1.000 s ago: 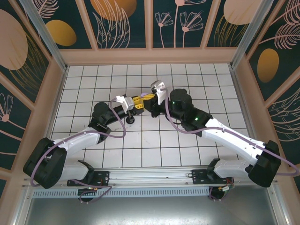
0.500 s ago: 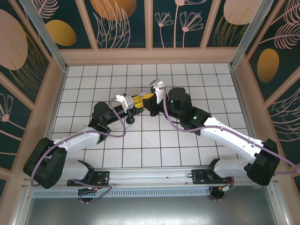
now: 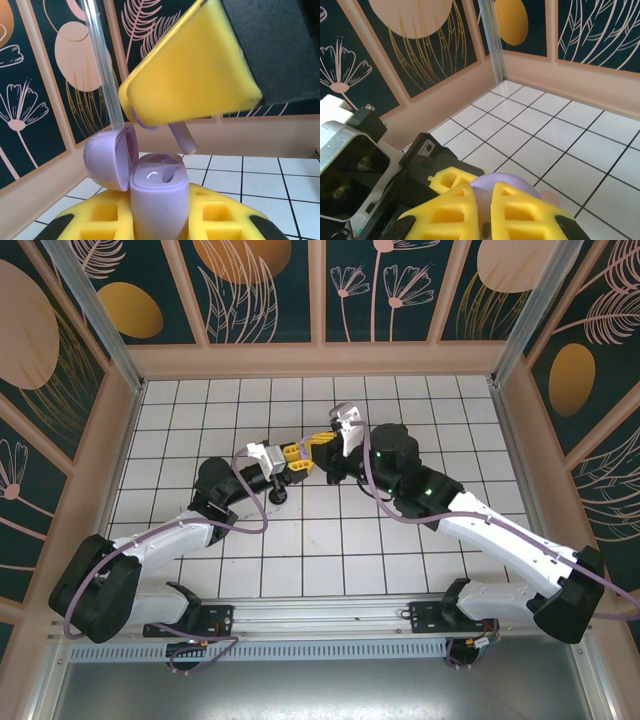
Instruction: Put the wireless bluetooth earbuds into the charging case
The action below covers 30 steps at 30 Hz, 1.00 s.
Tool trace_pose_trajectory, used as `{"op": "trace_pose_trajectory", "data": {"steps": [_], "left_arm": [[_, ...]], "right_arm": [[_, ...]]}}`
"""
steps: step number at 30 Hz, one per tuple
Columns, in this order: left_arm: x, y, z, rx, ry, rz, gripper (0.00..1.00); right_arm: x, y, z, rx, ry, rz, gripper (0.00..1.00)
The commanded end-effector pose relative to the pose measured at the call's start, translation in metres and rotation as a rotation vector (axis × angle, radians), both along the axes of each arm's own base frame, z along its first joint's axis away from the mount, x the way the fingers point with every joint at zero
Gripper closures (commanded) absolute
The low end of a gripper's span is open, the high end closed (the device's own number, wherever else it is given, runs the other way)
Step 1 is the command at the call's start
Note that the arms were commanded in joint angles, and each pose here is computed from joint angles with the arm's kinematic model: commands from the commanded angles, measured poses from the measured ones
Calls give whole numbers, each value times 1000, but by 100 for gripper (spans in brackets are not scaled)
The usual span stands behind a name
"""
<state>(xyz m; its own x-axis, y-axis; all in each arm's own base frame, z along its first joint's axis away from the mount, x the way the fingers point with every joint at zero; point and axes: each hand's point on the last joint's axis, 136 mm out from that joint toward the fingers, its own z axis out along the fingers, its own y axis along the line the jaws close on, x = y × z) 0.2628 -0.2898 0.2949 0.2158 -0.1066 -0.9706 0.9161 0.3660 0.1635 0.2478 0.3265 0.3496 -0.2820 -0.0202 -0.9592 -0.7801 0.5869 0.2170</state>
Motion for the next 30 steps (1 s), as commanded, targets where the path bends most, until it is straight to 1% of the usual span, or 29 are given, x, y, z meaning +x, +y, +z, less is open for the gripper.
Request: {"op": "trace_pose_trajectory", "data": {"steps": [1, 10, 18, 30], "left_arm": [[-10, -1, 25, -40, -71, -32, 100], [-12, 1, 27, -42, -76, -31, 100], [-13, 0, 31, -43, -79, -37, 100], [-13, -1, 32, -46, -76, -44, 100]], "right_arm": [[0, -10, 34, 77, -40, -31, 90], [4, -10, 35, 105, -33, -29, 90], [-4, 5, 31, 105, -22, 62, 90], [2, 9, 19, 85, -6, 50, 90]]}}
